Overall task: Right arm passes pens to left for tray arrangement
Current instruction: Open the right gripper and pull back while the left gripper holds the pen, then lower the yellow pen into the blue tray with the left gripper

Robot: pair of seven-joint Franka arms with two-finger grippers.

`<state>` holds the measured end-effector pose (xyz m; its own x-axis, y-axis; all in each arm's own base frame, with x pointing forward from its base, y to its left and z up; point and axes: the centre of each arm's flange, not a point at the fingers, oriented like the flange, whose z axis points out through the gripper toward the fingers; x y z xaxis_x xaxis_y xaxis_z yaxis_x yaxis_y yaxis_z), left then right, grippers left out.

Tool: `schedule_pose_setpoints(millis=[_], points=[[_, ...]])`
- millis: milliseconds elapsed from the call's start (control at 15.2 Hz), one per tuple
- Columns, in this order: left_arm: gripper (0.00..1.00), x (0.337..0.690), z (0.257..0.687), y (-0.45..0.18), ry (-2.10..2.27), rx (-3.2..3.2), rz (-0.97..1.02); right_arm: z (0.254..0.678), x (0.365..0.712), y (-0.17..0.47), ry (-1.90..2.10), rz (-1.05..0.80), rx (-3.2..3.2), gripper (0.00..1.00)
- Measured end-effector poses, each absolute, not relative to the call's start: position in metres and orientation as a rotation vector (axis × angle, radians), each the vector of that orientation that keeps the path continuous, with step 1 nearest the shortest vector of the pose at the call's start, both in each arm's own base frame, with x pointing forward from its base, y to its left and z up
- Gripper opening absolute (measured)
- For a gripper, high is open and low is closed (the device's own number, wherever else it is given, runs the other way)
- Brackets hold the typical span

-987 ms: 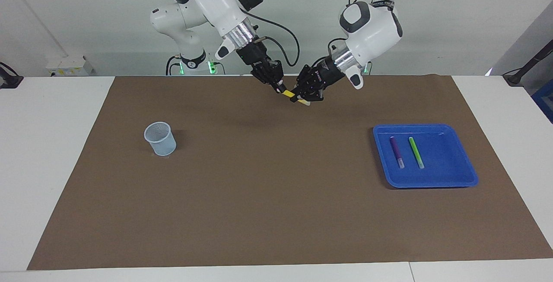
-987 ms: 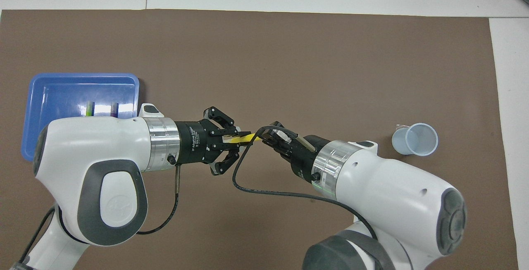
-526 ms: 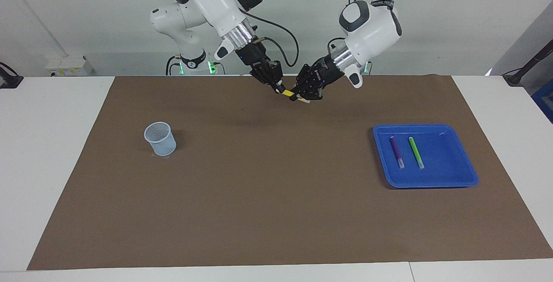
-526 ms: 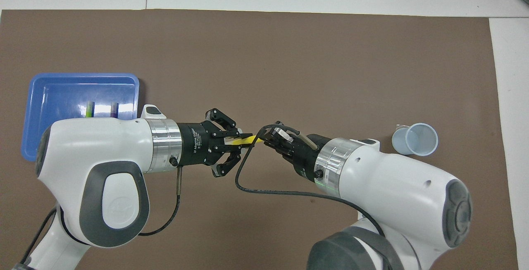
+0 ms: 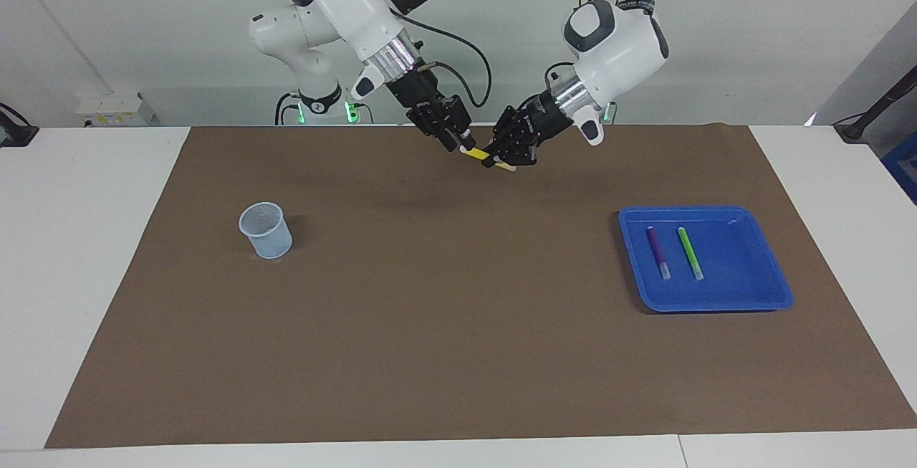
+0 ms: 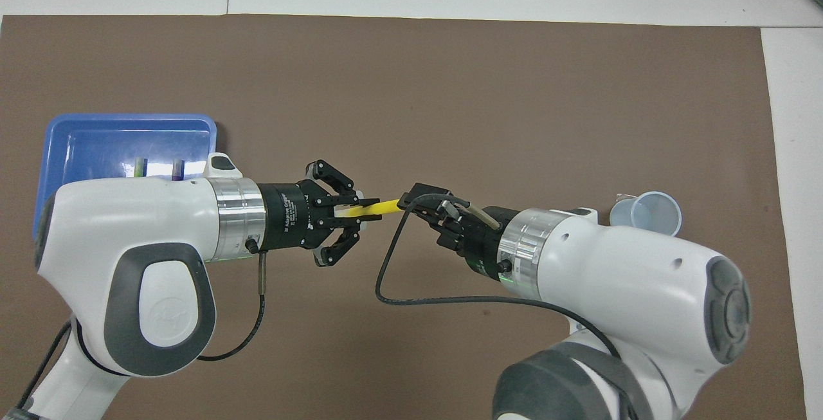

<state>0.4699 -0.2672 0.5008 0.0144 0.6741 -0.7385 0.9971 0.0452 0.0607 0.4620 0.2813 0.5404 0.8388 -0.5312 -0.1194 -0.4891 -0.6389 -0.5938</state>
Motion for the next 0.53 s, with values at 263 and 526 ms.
schedule_pose_setpoints(millis=[263,526], points=[[0.19,0.479,0.495,-0.229,1.525,1.878,-0.646,0.544,0.485,0.23,0.401,-0.104,-2.543,1.0],[0.19,0.478,0.487,-0.186,1.233,2.182,-0.586,0.538,0.483,0.219,0.199,-0.127,-2.771,1.0]])
